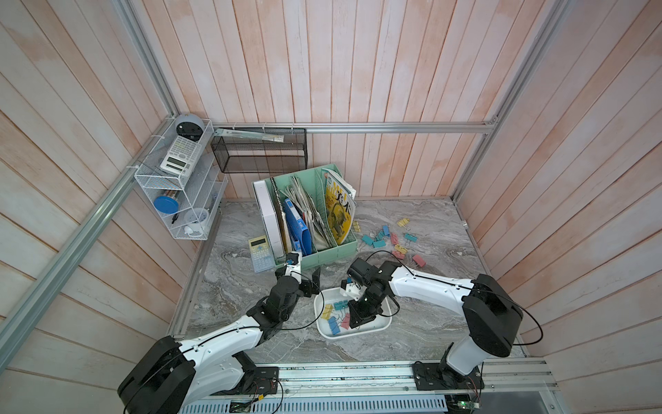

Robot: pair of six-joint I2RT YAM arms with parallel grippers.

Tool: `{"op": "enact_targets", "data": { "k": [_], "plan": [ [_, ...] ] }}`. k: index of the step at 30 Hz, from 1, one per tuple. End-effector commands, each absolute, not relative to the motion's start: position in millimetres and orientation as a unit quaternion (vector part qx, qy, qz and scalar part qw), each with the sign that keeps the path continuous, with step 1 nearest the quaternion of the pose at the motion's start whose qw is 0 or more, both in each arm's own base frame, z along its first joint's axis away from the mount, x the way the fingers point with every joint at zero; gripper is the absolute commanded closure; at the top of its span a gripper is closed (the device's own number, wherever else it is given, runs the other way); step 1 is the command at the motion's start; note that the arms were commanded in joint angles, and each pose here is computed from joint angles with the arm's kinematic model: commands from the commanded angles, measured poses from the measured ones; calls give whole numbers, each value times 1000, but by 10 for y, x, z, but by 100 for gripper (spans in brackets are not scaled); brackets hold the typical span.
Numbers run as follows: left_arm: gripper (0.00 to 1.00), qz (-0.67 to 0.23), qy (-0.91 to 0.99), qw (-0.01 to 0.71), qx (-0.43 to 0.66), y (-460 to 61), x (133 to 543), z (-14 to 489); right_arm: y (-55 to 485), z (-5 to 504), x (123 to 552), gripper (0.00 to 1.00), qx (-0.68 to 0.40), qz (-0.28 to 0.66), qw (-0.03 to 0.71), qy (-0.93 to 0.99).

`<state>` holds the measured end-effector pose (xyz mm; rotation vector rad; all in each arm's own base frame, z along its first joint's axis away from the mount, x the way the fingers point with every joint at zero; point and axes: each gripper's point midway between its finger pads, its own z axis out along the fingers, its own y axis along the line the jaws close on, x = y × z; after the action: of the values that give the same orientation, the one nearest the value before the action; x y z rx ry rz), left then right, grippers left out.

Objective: Put the binder clips in the storage box
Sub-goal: Place the binder clip in the storage box, then pick up the binder clip at the center of the board.

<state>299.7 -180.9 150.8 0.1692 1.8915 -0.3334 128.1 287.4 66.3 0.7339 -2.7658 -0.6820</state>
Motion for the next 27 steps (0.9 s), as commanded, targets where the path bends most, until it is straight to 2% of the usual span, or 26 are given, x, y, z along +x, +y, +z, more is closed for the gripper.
{"op": "enact_targets", "data": {
  "k": [1, 5, 8, 10, 13, 16, 19, 22, 27],
  "plan": [
    [0, -145, 799, 580, 72, -1848, 3040, 1620, 2823, 789, 1435, 75, 251, -214, 51, -943],
    [0, -145, 798, 580, 70, -1846, 3041, 1625, 2690, 1015, 1669, 68, 226, -214, -19, -950],
    [0, -148, 798, 580, 69, -1853, 3037, 1622, 2471, 1299, 2086, 65, 155, -222, -121, -955],
    [0, -149, 798, 580, 70, -1859, 3036, 1621, 2116, 1441, 2473, 64, 42, -208, -206, -955],
    [0, -147, 798, 580, 69, -1860, 3045, 1619, 1347, 1495, 2902, 63, -206, -191, -326, -903],
    [0, -146, 799, 579, 73, -1874, 3045, 1607, 841, 1505, 3116, 61, -355, -223, -393, -818],
    [0, -144, 800, 578, 73, -1876, 3049, 1592, 625, 1455, 3272, 56, -410, -213, -384, -800],
    [0, -146, 800, 577, 74, -1885, 3052, 1594, 739, 1329, 3499, 43, -413, -239, -345, -808],
    [0, -147, 800, 576, 76, -1902, 3050, 1591, 887, 927, 3830, 39, -452, -303, -274, -793]
  ]
}}
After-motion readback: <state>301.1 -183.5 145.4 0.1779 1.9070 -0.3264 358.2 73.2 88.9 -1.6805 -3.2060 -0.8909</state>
